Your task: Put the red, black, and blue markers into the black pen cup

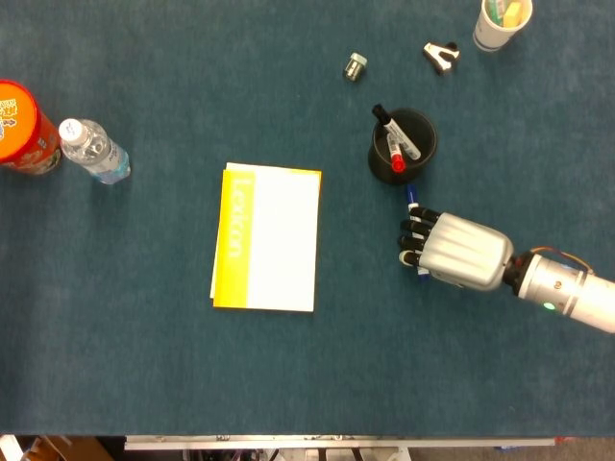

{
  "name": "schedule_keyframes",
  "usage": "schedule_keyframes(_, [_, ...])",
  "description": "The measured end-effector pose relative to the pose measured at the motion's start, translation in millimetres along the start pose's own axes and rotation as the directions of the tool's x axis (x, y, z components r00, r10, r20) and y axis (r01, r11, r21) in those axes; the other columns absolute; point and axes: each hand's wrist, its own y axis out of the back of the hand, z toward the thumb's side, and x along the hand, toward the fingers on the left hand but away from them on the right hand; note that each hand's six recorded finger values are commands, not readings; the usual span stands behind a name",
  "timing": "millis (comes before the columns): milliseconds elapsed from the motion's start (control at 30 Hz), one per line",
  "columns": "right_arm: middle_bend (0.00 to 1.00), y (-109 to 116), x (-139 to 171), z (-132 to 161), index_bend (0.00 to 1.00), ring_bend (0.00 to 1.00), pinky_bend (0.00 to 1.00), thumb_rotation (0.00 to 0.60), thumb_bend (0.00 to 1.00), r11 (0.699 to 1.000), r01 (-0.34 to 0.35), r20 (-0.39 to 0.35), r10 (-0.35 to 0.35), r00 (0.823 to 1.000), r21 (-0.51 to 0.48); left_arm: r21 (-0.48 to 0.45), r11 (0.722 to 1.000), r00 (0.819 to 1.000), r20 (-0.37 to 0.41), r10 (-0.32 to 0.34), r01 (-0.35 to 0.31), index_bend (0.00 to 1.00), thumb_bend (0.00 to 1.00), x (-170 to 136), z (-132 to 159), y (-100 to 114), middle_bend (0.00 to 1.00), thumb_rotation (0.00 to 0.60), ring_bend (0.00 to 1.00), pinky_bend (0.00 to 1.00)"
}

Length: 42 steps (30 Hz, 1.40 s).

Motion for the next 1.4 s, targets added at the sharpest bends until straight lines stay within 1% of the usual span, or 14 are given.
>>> schedule_keyframes(300, [0.37,-6.5,-1.9,-0.1,0.47,0.23,0.23,0.600,0.28,1.000,-0.014,0.000,0.014,1.000,0.024,-0.001,1.000,1.000,0.005,-0.002,0.002,0.17,0.48,0.4,0.3,-1.3,0.20,0.600,0.20,0.20])
schedule_keyframes(400, [0.37,-6.9,-3.0,-0.8,0.48,0.23,0.23,0.600,0.30,1.000,-0.010,0.003,0.010,1.000,0.028,0.000,1.000,1.000,0.004,0.000,0.000,0.17,0.48,0.5,-0.3,-1.0,0.20,0.600,0.20,0.20])
schedule_keyframes(633, [0.37,-8.4,-5.8,-2.6,0.52,0.23,0.23,0.600,0.31,0.999,-0.007,0.008,0.007,1.000,0.033,-0.001,1.000,1.000,0.003,-0.003,0.003,0.17,0.48,0.3,-0.8,-2.0,0.20,0.600,0.20,0.20])
schedule_keyframes(900, [0.37,-10.9,-5.9,-2.5,0.59,0.23,0.23,0.600,0.31,0.998,-0.006,0.002,0.006,1.000,0.065,-0.001,1.000,1.000,0.001,-0.003,0.003,0.17,0.48,0.4,-2.1,-1.5,0.20,0.600,0.20,0.20])
schedule_keyframes(1033, [0.37,-5.4,-4.8,-1.7,0.61,0.23,0.23,0.600,0.32,0.998,0.022,0.001,-0.022,1.000,0.060,-0.003,1.000,1.000,0.003,0.001,-0.001,0.17,0.48,0.8,-1.7,-0.7,0.20,0.600,0.20,0.20])
schedule_keyframes(1133, [0.37,4.2,-2.7,-2.1,0.62,0.23,0.23,0.600,0.33,0.997,0.060,0.009,-0.061,0.998,0.037,-0.002,1.000,1.000,0.004,0.002,-0.002,0.17,0.48,0.9,-1.6,-0.4,0.20,0.600,0.20,0.20])
schedule_keyframes(1200, [0.37,13.0,-0.6,-2.3,0.62,0.23,0.23,0.600,0.33,0.996,0.094,0.021,-0.094,0.995,0.004,-0.001,1.000,1.000,0.004,0.001,-0.001,0.17,0.48,1.2,-1.6,-0.2,0.20,0.600,0.20,0.20])
schedule_keyframes(1300, [0.38,28.3,3.4,-2.1,0.63,0.23,0.23,0.600,0.33,0.986,0.150,0.048,-0.146,0.988,-0.076,0.000,1.000,1.000,0.005,-0.001,0.001,0.17,0.48,1.9,-1.1,-0.3,0.20,0.600,0.20,0.20])
schedule_keyframes(1333, [0.38,33.5,4.8,-2.1,0.63,0.23,0.23,0.600,0.33,0.980,0.168,0.058,-0.163,0.985,-0.107,0.000,1.000,1.000,0.006,-0.002,0.002,0.17,0.48,2.2,-0.7,-0.4,0.20,0.600,0.20,0.20])
schedule_keyframes(1400, [0.39,47.5,8.5,-2.1,0.64,0.22,0.23,0.600,0.33,0.958,0.218,0.084,-0.205,0.975,-0.186,0.001,1.000,1.000,0.009,-0.004,0.004,0.17,0.48,2.6,0.4,-0.6,0.20,0.600,0.20,0.20])
